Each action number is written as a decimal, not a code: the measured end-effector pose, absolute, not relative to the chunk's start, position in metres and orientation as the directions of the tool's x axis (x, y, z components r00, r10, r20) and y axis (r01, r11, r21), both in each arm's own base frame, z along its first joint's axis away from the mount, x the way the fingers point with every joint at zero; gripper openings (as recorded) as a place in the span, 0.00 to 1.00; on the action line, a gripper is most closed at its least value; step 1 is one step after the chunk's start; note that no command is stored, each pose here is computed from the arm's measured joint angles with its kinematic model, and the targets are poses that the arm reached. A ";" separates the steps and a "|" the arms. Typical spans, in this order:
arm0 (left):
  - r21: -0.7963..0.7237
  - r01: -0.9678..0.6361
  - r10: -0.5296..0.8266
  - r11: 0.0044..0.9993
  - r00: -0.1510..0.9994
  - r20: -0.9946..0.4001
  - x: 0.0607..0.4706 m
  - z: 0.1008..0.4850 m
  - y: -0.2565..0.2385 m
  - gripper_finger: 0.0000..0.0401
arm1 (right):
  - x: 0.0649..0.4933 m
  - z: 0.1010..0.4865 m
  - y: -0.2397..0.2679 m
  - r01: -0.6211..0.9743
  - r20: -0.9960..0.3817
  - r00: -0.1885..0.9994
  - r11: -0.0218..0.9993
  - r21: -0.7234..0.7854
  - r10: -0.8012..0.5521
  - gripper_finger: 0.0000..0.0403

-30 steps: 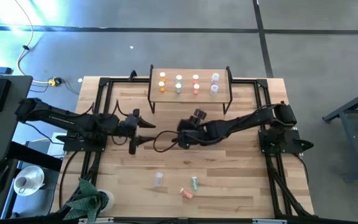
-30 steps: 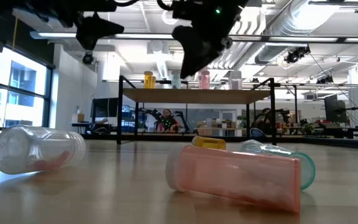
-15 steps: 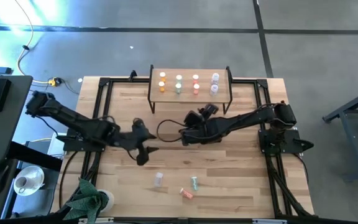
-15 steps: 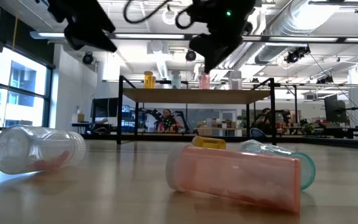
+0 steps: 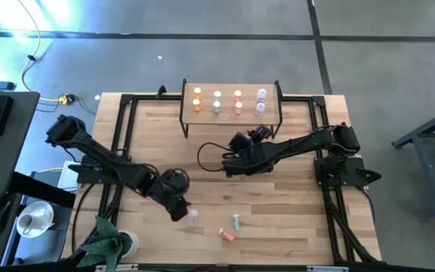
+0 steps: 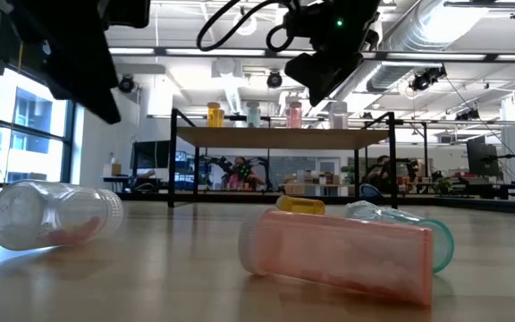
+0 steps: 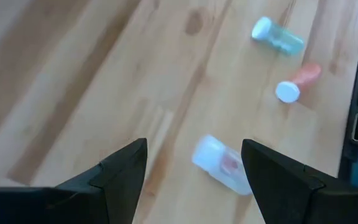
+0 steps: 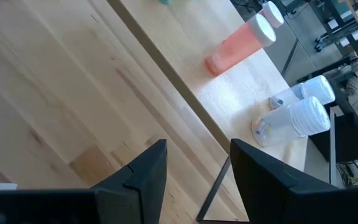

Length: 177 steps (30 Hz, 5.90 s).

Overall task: Pick and place medicine bottles onto shelf by color
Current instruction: Put the transparent pill bottle on the shelf aligned with the transparent pill bottles

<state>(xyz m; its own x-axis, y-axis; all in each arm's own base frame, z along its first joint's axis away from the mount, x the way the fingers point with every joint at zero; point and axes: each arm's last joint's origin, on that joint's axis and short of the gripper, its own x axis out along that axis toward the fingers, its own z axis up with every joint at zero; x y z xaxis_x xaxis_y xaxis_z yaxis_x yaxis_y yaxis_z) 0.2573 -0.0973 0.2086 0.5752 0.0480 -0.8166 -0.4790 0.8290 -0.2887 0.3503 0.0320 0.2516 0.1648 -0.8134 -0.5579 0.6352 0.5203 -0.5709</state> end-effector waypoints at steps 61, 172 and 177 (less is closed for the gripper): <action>-0.170 -0.523 0.063 0.835 0.399 -0.915 0.305 0.165 -0.146 0.63 | 0.352 0.250 0.033 0.653 -0.577 0.175 0.533 -0.538 -0.798 0.42; -0.182 0.510 -0.525 0.841 0.850 -0.049 0.297 0.232 0.010 0.38 | 0.265 0.406 0.111 0.251 -0.360 0.899 0.967 -0.048 -0.251 0.42; -0.207 0.504 -0.524 0.838 0.850 -0.050 0.288 0.217 0.009 0.38 | 0.280 0.388 0.120 0.149 -0.387 0.908 0.987 -0.055 -0.159 0.42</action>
<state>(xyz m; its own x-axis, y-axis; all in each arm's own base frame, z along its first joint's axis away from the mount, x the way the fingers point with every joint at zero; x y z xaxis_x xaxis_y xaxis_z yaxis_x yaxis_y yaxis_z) 0.2878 0.0092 0.2174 0.8503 -0.5239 -0.0497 0.5044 0.8384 -0.2066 0.2801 0.1199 0.3882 0.9083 -0.1589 -0.3869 0.1494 0.9873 -0.0546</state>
